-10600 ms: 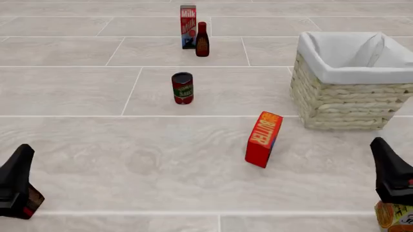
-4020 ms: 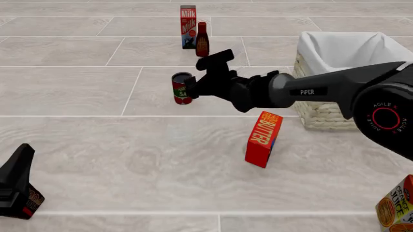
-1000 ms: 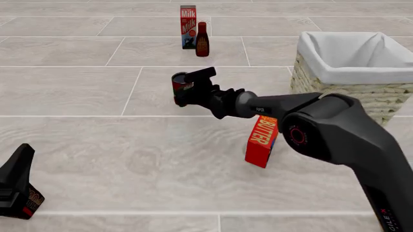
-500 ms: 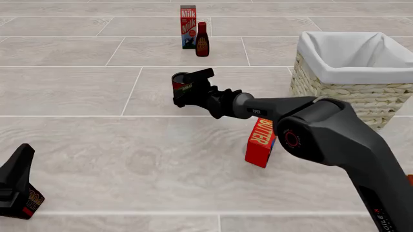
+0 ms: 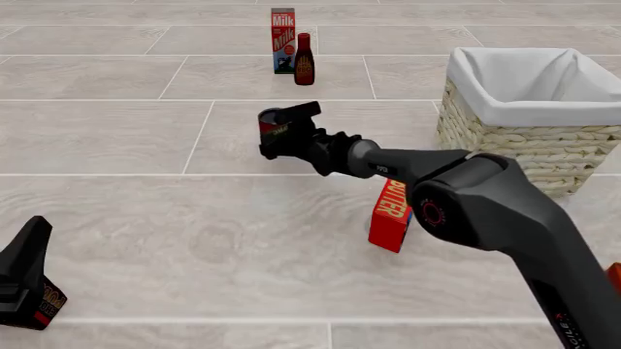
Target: Pick the tomato sauce and place it in the basket.
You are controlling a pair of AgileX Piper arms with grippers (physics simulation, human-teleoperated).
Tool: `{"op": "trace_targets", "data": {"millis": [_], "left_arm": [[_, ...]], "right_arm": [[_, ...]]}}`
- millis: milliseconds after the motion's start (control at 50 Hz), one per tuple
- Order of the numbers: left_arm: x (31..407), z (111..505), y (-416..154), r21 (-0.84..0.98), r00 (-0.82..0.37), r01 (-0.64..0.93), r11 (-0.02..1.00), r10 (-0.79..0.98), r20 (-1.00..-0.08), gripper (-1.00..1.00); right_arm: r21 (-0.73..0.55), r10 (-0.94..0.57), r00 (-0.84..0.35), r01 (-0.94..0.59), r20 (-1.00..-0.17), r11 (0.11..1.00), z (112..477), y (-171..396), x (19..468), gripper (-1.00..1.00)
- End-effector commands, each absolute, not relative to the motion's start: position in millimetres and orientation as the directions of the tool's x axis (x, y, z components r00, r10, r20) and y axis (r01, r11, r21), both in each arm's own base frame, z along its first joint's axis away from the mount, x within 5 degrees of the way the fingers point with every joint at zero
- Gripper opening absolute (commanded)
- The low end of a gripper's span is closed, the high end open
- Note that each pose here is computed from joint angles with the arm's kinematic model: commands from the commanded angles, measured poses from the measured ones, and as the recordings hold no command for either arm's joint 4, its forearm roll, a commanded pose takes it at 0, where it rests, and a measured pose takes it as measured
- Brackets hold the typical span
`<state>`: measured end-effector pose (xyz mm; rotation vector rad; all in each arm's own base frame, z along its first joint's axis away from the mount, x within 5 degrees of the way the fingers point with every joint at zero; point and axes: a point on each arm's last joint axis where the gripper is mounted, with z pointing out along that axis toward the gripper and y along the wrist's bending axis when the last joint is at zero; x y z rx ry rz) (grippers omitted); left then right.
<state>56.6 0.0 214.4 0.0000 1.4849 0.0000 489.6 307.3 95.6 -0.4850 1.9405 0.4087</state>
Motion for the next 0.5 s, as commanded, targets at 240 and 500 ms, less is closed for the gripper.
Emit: {"op": "trace_targets", "data": {"millis": [240,500], "left_arm": [[56.6,214.4,0.0,0.0,0.086,0.0,1.0,0.0,-0.996,1.0],[56.6,214.4,0.0,0.0,0.086,0.0,1.0,0.0,-0.996,1.0]], "right_arm": [[0.067,-0.156,-0.384,-0.508,-0.91,0.859,86.1,312.5,493.5,1.0],[0.073,-0.152,-0.39,-0.505,-0.908,0.86,82.7,313.3,494.9,1.0]]}}
